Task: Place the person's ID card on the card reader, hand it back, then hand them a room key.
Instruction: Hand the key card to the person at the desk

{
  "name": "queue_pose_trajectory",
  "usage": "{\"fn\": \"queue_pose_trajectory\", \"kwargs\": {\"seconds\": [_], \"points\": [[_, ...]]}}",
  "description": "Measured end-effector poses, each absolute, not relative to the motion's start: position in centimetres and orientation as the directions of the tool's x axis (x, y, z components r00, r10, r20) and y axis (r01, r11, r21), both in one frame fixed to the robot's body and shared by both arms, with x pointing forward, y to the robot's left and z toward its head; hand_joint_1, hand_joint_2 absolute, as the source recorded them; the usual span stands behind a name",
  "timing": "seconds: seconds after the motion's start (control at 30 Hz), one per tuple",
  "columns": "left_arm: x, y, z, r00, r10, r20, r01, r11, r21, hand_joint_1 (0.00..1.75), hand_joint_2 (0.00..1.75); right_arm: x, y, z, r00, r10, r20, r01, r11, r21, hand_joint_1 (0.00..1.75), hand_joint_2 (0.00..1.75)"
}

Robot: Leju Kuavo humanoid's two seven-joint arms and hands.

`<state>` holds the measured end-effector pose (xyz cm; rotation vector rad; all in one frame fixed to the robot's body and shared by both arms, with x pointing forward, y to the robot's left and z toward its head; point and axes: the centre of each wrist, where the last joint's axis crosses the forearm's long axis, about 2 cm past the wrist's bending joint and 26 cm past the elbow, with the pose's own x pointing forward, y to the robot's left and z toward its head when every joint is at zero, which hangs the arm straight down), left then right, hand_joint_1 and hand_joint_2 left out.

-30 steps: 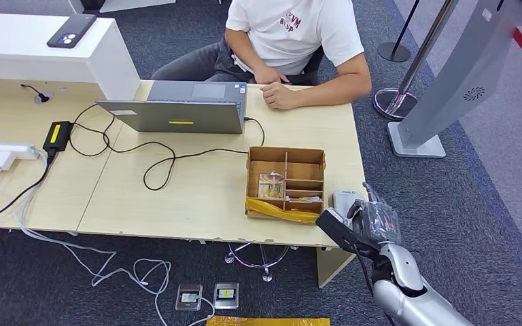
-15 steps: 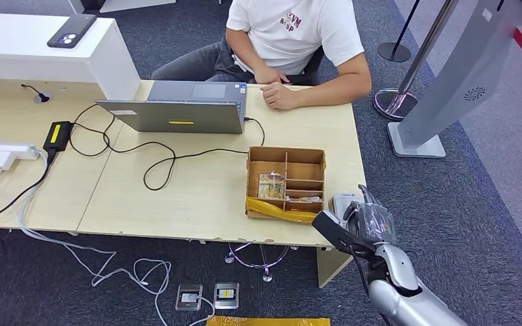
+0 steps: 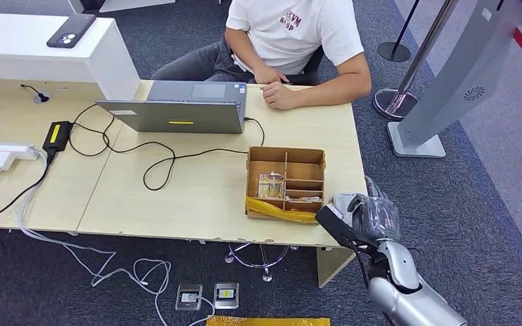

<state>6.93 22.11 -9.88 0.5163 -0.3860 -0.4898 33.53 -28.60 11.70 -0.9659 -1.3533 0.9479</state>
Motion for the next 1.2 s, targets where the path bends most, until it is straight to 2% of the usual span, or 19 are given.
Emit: {"fn": "queue_pose_trajectory", "kwargs": {"seconds": [0.23, 0.67, 0.9, 1.2], "points": [[6.9, 22.1, -9.9, 0.816, -0.533, 0.225, 0.343, 0.759, 0.553, 0.0, 0.0, 36.4, -29.8, 17.6, -0.007, 0.944, 0.331, 0.215, 0.325, -0.921, 1.75, 1.75], [6.9, 22.1, -9.9, 0.809, -0.542, 0.227, 0.35, 0.755, 0.555, 0.0, 0.0, 39.3, -29.2, 27.4, -0.11, 0.947, 0.303, 0.419, 0.32, -0.85, 1.75, 1.75], [7.0, 22.1, -9.9, 0.794, -0.562, 0.231, 0.367, 0.747, 0.555, 0.0, 0.0, 40.1, -28.3, 30.4, -0.145, 0.958, 0.246, 0.422, 0.285, -0.861, 1.75, 1.75], [7.2, 22.1, -9.9, 0.755, -0.612, 0.237, 0.408, 0.721, 0.56, 0.0, 0.0, 43.8, -24.0, 33.7, -0.216, 0.953, 0.211, 0.351, 0.277, -0.894, 1.75, 1.75]]}}
